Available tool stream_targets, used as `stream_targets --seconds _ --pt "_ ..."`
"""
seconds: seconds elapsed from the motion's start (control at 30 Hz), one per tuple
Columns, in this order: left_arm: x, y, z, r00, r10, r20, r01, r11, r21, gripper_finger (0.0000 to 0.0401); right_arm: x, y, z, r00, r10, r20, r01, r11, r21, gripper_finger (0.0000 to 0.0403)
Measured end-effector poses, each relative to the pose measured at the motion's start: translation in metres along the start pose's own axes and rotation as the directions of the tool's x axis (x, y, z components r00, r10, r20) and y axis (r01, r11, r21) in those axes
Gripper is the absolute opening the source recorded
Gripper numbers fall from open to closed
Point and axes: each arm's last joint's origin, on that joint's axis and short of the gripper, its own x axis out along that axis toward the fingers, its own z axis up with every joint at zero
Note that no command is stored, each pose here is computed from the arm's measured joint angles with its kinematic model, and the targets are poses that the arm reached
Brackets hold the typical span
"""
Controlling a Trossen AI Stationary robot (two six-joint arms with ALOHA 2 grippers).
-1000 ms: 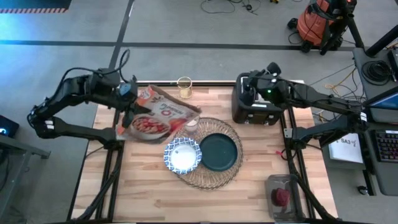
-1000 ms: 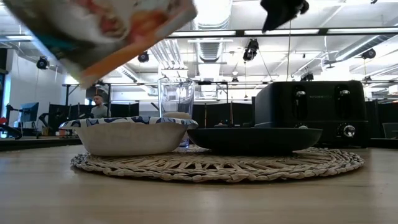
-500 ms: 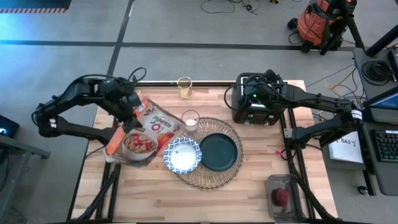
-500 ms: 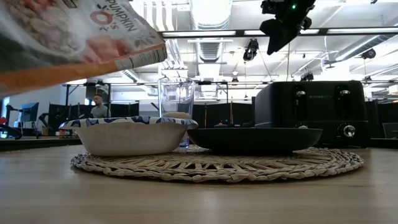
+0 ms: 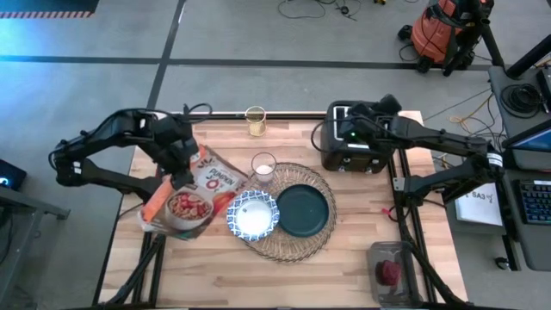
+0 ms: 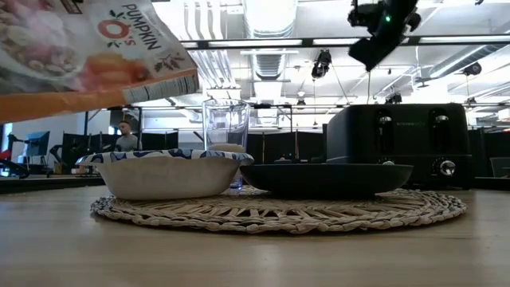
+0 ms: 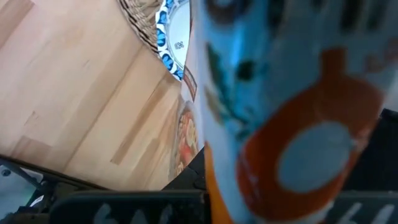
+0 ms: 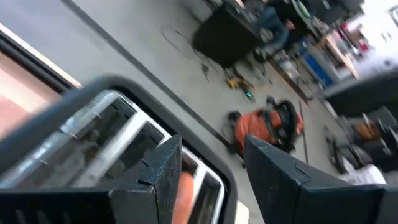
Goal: Arrange a breakfast setting
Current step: Pour the cereal from the orange cereal box into the white bowl
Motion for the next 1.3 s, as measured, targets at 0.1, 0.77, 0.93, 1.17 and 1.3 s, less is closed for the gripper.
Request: stream_targets --seconds 0.1,0.77,0.93,1.17,1.3 --pt "0.0 -0.002 -0.004 1.0 -0.005 -0.011 0.005 1.0 0.027 0.0 0.008 0.001 -0.012 0.998 -0.027 -0.048 0.027 1.0 0.01 0.0164" --pt "-0.003 -0.006 -0.014 0.999 -0.034 -0.034 0.038 0.989 0.14 0.0 0.015 0.023 -0.079 0.618 0.643 0.453 -0.722 0.692 0.002 0.0161" --pt "-0.002 -0.008 -0.014 0.994 -0.087 -0.072 0.094 0.99 0.104 0.0 0.021 0.036 -0.1 0.533 0.691 0.489 -0.782 0.623 -0.027 0.0161" --pt "0.002 -0.011 -0.01 0.979 -0.152 -0.135 0.161 0.985 0.061 0.0 0.033 0.049 -0.124 0.553 0.71 0.436 -0.801 0.597 0.042 0.0156" --pt "0.011 -0.014 -0.001 0.974 -0.146 -0.172 0.151 0.988 0.016 0.0 0.035 0.053 -0.132 0.563 0.723 0.4 -0.805 0.588 0.071 0.0157"
